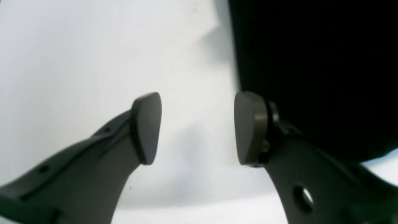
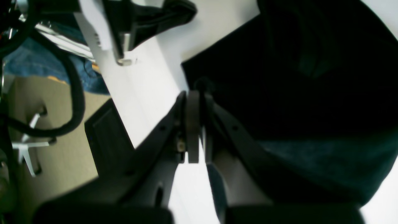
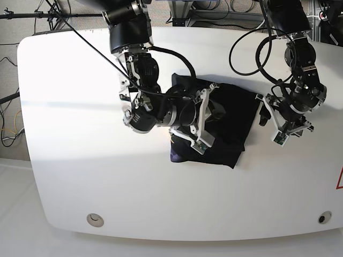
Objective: Fold the T-shirt properly
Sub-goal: 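Lift the grasped edge and fold it toward the left gripper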
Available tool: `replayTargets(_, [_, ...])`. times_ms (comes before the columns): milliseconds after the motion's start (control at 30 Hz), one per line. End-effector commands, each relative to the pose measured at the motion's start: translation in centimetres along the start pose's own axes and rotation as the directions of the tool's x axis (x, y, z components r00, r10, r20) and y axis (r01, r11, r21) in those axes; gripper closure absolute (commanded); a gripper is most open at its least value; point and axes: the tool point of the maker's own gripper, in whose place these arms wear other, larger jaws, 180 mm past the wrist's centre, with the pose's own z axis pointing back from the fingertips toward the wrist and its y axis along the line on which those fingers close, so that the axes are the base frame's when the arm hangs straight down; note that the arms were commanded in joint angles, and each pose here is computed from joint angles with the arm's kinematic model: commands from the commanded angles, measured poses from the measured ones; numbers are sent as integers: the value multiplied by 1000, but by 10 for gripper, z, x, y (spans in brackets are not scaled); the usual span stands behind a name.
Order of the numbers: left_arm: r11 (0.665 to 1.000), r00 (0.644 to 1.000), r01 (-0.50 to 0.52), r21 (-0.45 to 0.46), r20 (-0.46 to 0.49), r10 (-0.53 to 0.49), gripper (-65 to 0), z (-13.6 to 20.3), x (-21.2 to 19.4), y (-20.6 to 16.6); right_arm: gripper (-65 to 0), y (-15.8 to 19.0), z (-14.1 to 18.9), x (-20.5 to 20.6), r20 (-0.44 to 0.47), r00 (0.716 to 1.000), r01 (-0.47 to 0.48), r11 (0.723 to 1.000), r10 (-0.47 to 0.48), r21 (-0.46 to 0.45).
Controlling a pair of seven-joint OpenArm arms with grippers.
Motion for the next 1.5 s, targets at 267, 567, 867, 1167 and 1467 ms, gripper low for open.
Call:
replayTargets(267, [1000,999,8,18,45,-9,-343,4,14,7,0,38,-13,20,31,992,-121,989,119,84])
replayTargets(567, [1000,999,1,10,39,-2,-343,2,12,5,-30,50,-42,-7,-88,987,-120,981,134,150])
replayTargets(867, [1000,1000,-14,-7,17,15,-343,-4,4,3,-47,63,-63,-20,-137,977,-135,971,163,197])
replayTargets(1167, [1000,1000,-13,-6,17,14,-343,-4,4,4,-348,69,-61,-14,-123,973,-169,965,196,201])
replayTargets(1467, [1000,1000,-11,-3,17,11,-343,-4,4,5,-650,84,-39,20,-2,960,-274,945,279,182])
